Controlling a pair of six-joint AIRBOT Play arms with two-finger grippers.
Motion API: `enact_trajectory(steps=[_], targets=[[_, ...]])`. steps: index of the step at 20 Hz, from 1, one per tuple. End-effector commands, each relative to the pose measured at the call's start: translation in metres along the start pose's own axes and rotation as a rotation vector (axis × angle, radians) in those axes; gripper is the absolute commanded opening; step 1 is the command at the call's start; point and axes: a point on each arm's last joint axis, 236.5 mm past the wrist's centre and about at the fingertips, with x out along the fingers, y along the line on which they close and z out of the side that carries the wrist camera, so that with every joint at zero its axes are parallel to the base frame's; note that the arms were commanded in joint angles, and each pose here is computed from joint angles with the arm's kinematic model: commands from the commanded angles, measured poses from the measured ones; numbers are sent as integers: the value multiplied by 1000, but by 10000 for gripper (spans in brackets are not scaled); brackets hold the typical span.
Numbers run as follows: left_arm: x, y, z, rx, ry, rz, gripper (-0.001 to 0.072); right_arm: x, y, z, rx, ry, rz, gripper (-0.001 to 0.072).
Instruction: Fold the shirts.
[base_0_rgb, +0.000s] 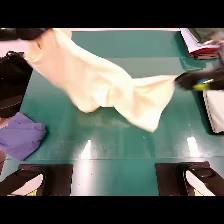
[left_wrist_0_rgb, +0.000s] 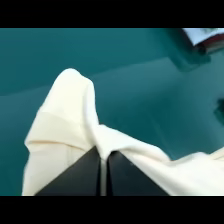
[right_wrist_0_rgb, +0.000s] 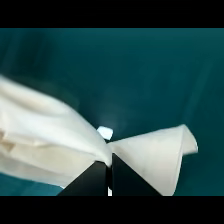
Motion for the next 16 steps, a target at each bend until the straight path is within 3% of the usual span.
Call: enact_trajectory(steps=[1, 5, 9, 13, 16], targets=[[-114, -53, 65, 135, -255, -5, 26, -120, -19, 55, -53, -237, -182, 18], [-190, -91, 93, 205, -420, -27, 25, -181, -15, 78, -72, -367, -263, 18], [-186, -95, 91, 204, -398, -49, 25, -184, -17, 95, -77, -346, -269, 18], [-84, -46, 22, 113, -46, -33, 26, -115, -30, 104, -58, -183, -178, 18], [17, 11, -91, -22, 355, -18, 26, -21, -38, 79, -24, 82, -89, 18]])
